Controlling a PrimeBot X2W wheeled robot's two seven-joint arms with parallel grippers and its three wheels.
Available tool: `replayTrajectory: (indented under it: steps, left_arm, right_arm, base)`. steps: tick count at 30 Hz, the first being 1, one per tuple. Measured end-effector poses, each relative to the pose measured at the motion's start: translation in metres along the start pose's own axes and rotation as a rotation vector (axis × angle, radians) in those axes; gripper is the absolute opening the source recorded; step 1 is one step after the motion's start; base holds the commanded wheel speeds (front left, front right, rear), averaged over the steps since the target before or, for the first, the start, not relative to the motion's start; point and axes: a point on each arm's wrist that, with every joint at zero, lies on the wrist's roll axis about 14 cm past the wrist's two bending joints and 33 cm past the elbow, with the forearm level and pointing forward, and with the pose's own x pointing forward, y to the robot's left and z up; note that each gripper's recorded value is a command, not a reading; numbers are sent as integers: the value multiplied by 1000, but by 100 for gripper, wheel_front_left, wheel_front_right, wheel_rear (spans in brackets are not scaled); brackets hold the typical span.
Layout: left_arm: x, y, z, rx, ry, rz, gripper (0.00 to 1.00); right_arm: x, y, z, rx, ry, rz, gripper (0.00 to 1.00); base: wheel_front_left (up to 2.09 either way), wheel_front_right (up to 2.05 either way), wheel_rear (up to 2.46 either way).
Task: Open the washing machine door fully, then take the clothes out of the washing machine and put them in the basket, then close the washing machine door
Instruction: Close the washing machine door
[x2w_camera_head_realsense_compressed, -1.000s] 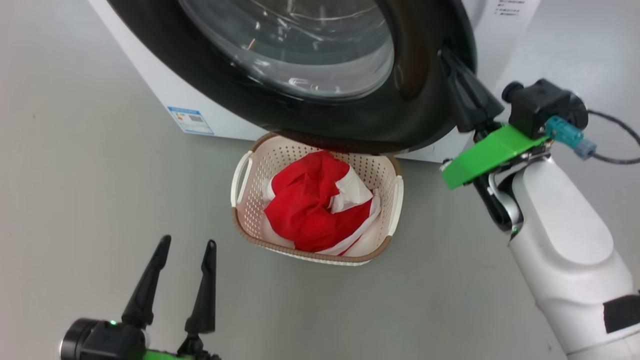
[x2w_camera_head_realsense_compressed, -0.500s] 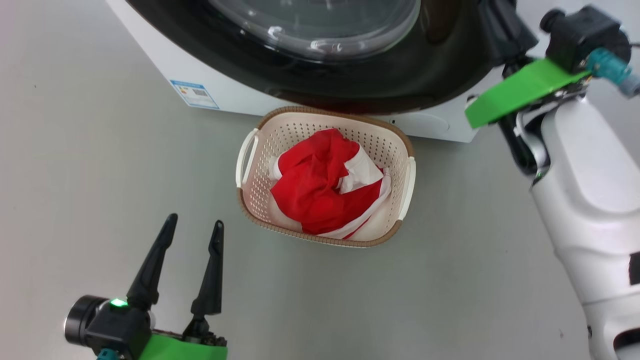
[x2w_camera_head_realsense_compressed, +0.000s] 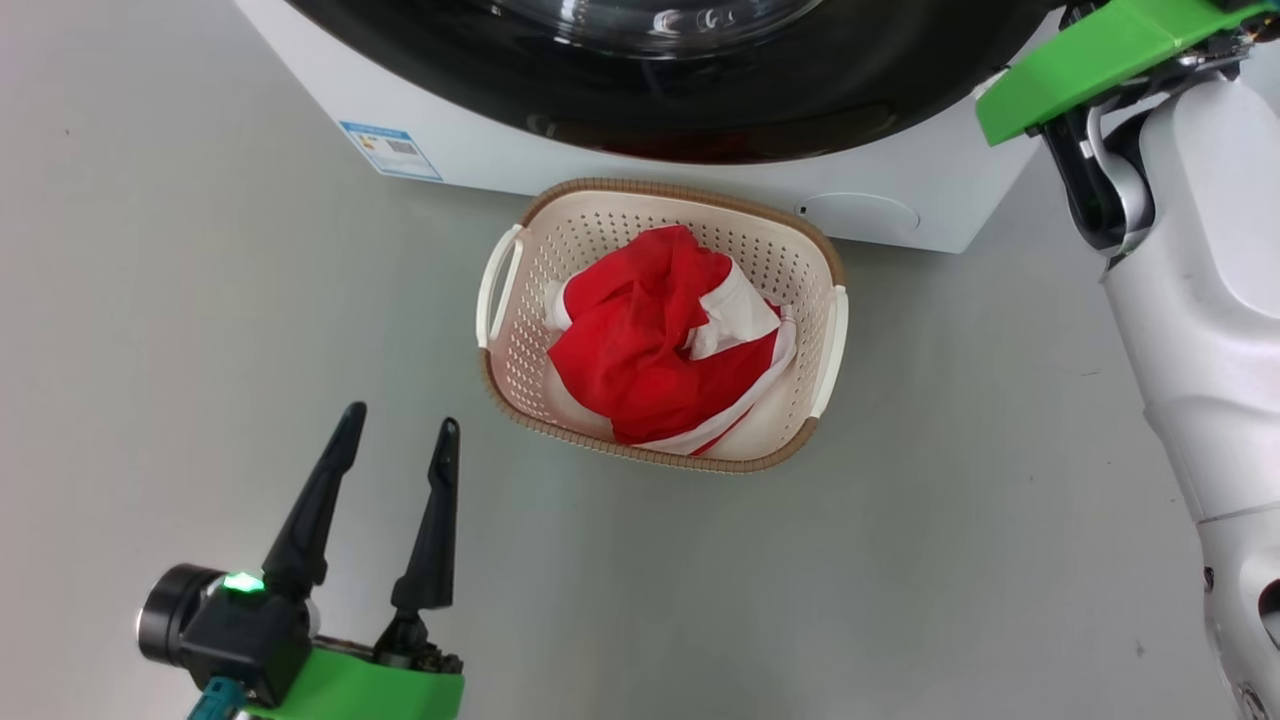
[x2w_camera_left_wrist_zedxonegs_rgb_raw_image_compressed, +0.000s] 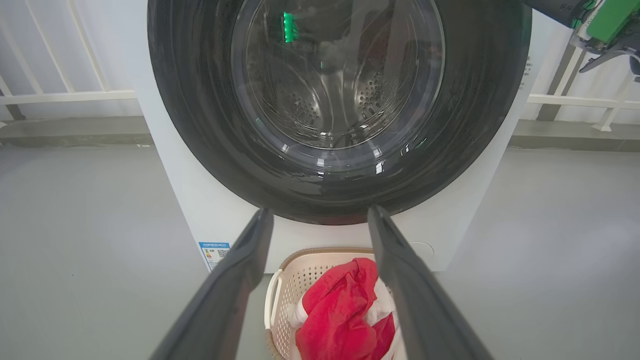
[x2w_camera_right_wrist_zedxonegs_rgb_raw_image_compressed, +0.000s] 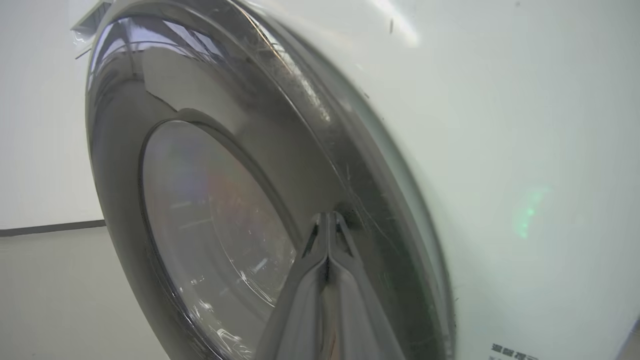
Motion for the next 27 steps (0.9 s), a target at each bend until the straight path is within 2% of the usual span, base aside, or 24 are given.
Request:
replayTrajectory:
  steps: [16, 17, 18, 19, 21, 22, 24, 25, 27]
  left_arm:
    - [7, -4, -1, 5, -1, -18, 100]
    - [7, -5, -1, 4, 0, -20, 100]
    - [7, -5, -1, 3, -1, -21, 100]
    - [7, -6, -1, 2, -2, -22, 100]
    - [7, -7, 0, 0, -5, -26, 100]
    - [8, -8, 1, -2, -7, -28, 100]
    - [8, -9, 2, -4, -11, -32, 100]
    - [7, -10, 3, -6, -13, -33, 100]
    - [7, -11, 4, -9, -17, -36, 100]
  right_arm:
    - [4, 0, -4, 38, 6, -13, 0]
    - [4, 0, -3, 37, 4, -14, 6]
    - [3, -1, -1, 37, 0, -16, 23]
    - [2, -1, 1, 36, -5, -17, 35]
    - [0, -1, 7, 31, -18, -19, 49]
    - [-1, -1, 10, 28, -25, -20, 49]
    - [-7, 1, 11, 28, -27, -19, 90]
    - [-10, 3, 10, 30, -25, -18, 100]
    - [-19, 7, 7, 37, -17, -18, 100]
  base:
    - [0, 0, 0]
    - [0, 0, 0]
    - [0, 0, 0]
    - [0, 0, 0]
    - [0, 0, 0]
    - [0, 0, 0]
    - [0, 0, 0]
    - [0, 0, 0]
    - [0, 0, 0]
